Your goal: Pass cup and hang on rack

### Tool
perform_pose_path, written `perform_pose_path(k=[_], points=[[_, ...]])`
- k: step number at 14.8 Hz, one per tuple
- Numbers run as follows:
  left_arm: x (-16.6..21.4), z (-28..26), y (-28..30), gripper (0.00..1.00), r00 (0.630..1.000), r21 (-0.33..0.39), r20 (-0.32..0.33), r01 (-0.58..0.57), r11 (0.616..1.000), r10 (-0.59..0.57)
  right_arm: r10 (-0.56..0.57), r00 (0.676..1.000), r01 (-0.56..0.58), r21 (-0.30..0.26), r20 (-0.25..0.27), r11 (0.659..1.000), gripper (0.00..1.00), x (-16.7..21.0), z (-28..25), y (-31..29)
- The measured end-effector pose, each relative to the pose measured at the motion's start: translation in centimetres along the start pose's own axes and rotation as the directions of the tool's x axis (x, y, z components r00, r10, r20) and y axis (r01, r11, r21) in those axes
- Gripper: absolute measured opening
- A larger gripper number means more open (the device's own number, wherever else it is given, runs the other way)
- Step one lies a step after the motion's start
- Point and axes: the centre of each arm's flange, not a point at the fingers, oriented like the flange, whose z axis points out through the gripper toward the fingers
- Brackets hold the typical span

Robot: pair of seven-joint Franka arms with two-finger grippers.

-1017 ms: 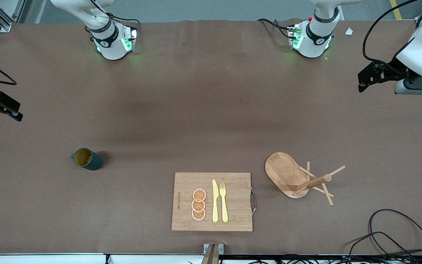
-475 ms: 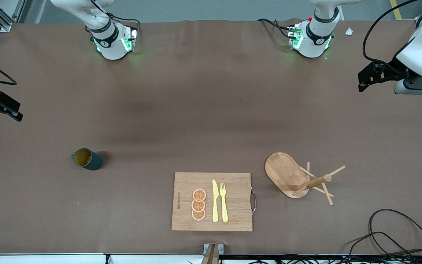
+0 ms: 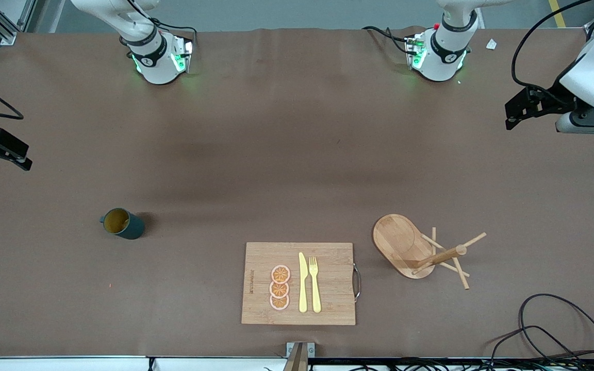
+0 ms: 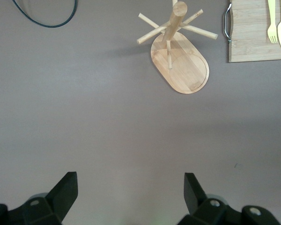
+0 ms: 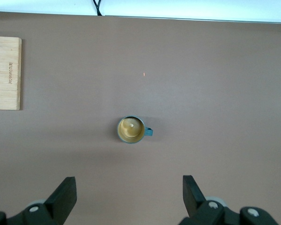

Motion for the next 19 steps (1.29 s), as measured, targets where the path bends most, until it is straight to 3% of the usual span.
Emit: perform_pose_path(k=[19], points=[[0.0, 0.0, 0.3, 1.0, 1.0, 0.0, 0.0, -0.006, 1.0, 0.006, -0.025, 0.999, 0.025, 0.005, 0.021, 1.0, 1.0, 0.2, 0.8, -1.5]])
